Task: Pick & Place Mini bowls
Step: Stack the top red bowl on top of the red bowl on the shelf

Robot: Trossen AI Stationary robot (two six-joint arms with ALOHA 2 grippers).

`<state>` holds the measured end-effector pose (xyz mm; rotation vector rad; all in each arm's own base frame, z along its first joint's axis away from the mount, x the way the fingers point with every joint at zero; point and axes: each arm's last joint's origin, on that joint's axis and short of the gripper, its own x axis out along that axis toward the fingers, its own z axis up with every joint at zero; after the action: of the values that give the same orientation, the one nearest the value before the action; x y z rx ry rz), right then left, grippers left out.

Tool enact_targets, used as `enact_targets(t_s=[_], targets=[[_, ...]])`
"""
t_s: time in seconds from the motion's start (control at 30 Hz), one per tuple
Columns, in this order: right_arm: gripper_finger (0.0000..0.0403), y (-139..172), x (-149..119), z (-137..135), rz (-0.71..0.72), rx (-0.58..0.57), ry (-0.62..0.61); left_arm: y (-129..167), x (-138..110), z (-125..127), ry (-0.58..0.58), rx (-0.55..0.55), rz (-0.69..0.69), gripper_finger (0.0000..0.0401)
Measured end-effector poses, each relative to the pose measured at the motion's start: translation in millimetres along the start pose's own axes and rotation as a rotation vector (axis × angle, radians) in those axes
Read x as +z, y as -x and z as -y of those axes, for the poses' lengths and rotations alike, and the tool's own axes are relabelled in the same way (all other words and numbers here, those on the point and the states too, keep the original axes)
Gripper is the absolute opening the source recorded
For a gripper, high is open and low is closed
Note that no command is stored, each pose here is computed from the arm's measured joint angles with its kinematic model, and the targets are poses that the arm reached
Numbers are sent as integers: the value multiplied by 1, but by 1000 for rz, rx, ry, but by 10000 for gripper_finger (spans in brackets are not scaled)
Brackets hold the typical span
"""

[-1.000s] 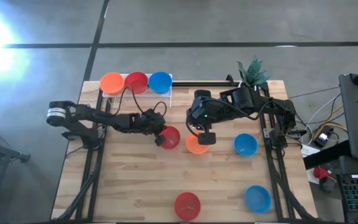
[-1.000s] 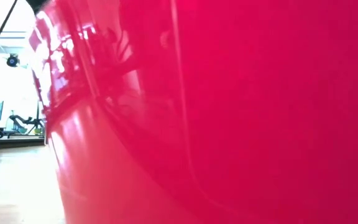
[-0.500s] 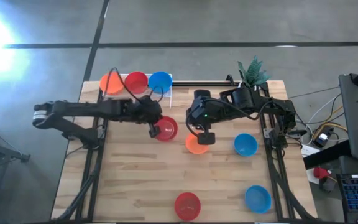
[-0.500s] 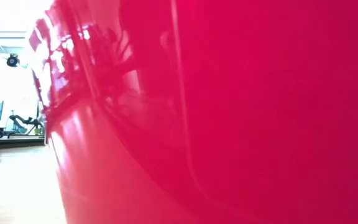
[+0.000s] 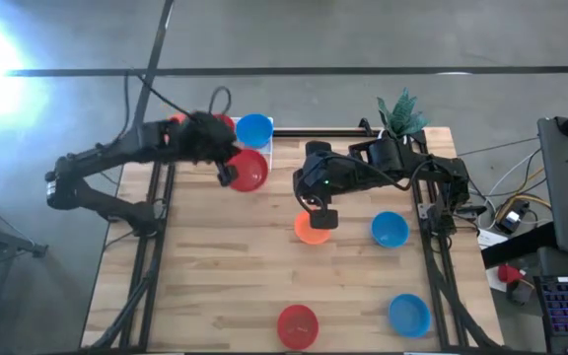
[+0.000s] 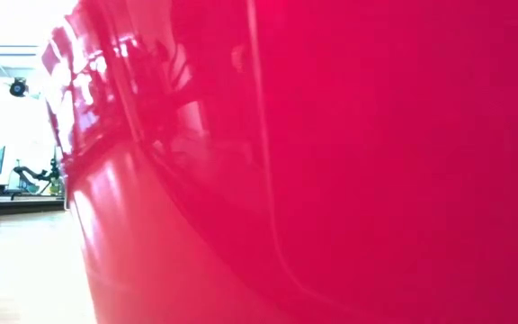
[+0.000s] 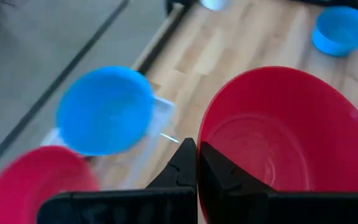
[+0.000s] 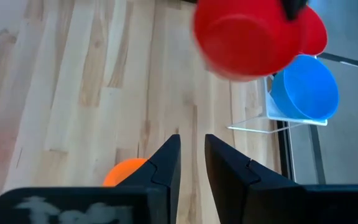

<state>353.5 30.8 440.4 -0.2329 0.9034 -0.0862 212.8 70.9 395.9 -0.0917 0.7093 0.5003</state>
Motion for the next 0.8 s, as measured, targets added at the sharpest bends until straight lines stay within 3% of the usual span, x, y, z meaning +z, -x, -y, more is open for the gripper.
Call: enact_targets(t_s=[0.4,0.8], targets=[[68,0,0,1,0,-27,3,13,5,-74,113,248,-17,0],[68,0,1,1,10,-29,0,-13,-4,-114,164,429,-137,0]])
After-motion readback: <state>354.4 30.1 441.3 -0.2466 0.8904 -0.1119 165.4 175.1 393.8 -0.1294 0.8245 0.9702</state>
